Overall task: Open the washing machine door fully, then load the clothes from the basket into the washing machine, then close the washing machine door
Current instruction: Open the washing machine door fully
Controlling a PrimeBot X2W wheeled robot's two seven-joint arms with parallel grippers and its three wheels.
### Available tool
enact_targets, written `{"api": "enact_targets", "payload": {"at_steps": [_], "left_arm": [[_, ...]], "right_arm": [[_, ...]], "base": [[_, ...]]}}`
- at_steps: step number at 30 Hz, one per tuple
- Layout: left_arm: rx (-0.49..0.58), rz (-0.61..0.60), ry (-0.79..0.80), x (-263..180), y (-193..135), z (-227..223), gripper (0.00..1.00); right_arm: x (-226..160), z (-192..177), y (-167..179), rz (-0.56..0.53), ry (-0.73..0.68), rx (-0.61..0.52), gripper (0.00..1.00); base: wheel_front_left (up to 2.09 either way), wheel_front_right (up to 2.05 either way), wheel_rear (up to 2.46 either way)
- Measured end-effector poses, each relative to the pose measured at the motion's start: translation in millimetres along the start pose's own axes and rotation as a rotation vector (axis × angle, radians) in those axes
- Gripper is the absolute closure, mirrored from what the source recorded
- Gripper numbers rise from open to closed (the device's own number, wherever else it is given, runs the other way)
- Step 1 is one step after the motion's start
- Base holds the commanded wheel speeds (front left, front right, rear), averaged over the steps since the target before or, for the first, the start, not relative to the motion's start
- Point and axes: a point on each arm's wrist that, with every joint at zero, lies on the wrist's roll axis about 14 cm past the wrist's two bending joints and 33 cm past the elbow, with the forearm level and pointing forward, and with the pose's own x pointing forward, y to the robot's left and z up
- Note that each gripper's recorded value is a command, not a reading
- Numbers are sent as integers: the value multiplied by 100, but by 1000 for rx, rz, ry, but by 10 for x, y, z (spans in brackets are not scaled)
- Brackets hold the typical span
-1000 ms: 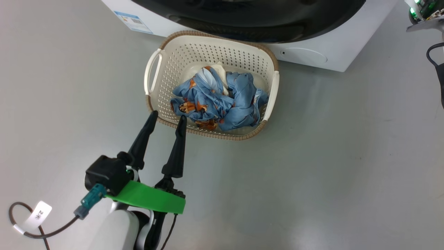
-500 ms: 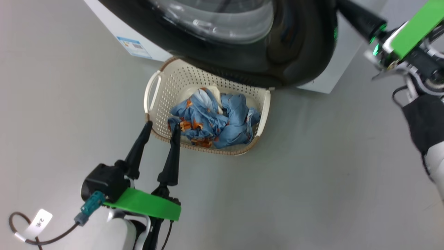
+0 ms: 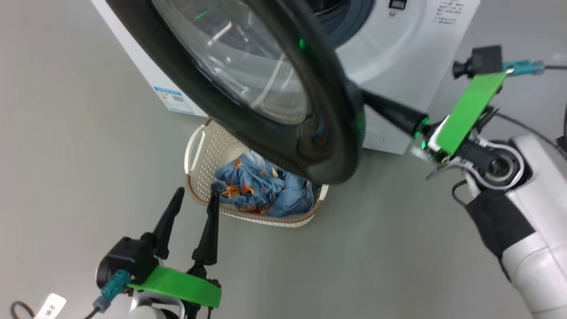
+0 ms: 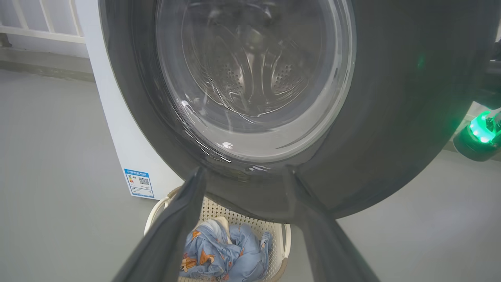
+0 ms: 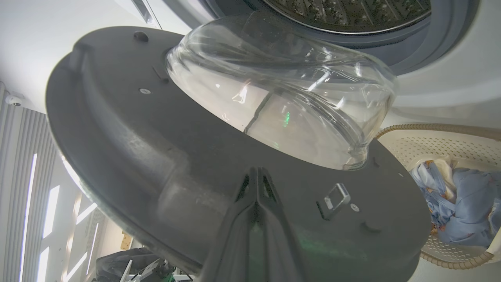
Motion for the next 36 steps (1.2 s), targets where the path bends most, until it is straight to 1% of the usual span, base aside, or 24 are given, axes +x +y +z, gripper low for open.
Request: {"api": "enact_targets", "payload": {"at_steps": [3,11,17,22,28,34,36], "left_arm": [[0,2,-9,-66,-6,35,0],[2,14,-33,-181,20,124,0],[3,32,-44,-263,66,166,0],[7,46,-53,-309,109,201,0],[15,61,-58,-365,148,221,0],[23,55,-67,-385,134,252,0],[23,47,-66,-390,106,245,0]], "right_arm": [[-4,-154,131,25,20,-2,100],[-4,-478,307,57,78,1,100],[76,-760,404,75,148,-13,100],[177,-969,549,116,207,-19,100],[234,-1089,662,141,233,-37,100],[187,-1098,652,128,203,-34,100],[148,-1076,629,116,176,-31,71]], "base": [[0,0,0],[0,0,0],[0,0,0],[0,0,0],[0,0,0],[0,0,0],[0,0,0]]}}
